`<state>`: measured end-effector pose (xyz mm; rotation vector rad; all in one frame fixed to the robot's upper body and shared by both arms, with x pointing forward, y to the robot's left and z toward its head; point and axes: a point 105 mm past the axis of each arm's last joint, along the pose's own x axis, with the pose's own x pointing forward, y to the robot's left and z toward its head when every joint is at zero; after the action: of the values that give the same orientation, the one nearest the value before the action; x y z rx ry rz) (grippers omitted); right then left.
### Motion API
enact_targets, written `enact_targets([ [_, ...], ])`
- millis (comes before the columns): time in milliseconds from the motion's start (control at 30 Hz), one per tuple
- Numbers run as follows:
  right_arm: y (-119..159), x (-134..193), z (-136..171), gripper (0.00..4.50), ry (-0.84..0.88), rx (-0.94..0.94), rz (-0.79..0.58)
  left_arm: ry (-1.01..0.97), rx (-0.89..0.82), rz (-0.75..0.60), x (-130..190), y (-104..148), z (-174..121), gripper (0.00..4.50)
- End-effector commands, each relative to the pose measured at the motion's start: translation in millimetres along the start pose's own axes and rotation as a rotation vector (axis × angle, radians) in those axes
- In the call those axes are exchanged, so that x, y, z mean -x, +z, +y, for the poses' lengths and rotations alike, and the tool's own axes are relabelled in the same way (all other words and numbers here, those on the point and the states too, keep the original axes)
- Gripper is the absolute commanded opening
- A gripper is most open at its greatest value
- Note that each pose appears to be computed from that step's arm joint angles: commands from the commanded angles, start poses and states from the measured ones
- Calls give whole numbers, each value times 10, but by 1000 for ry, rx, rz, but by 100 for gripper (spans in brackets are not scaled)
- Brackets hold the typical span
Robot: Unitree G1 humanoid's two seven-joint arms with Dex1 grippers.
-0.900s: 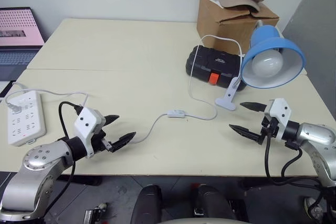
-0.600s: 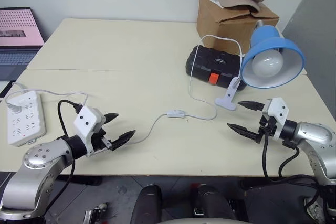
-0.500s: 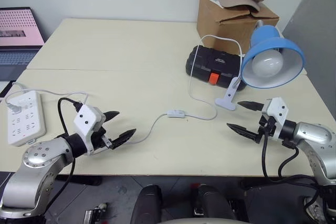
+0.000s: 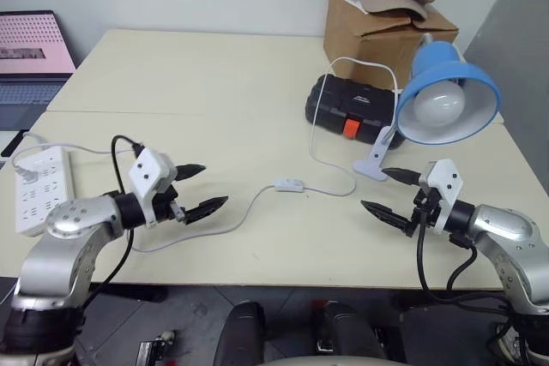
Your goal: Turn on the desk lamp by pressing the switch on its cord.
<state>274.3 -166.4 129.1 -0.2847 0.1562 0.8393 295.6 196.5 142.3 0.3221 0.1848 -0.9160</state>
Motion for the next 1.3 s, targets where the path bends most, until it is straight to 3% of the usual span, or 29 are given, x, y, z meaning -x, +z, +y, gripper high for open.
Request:
enact_targets([
  [33,88,41,99,450,0,-34,9,-80,-20,8,-188,-7,31,445],
  [433,117,148,465,450,-27,-101,55,-314,-47,21,-1017,-64,42,445],
  [833,170,180,540,450,-65,-118,53,-434,-15,30,-1232,-118,-65,445],
  [1300,209,158,541,450,-66,-119,49,-498,-11,69,-1200,-179,-125,115],
])
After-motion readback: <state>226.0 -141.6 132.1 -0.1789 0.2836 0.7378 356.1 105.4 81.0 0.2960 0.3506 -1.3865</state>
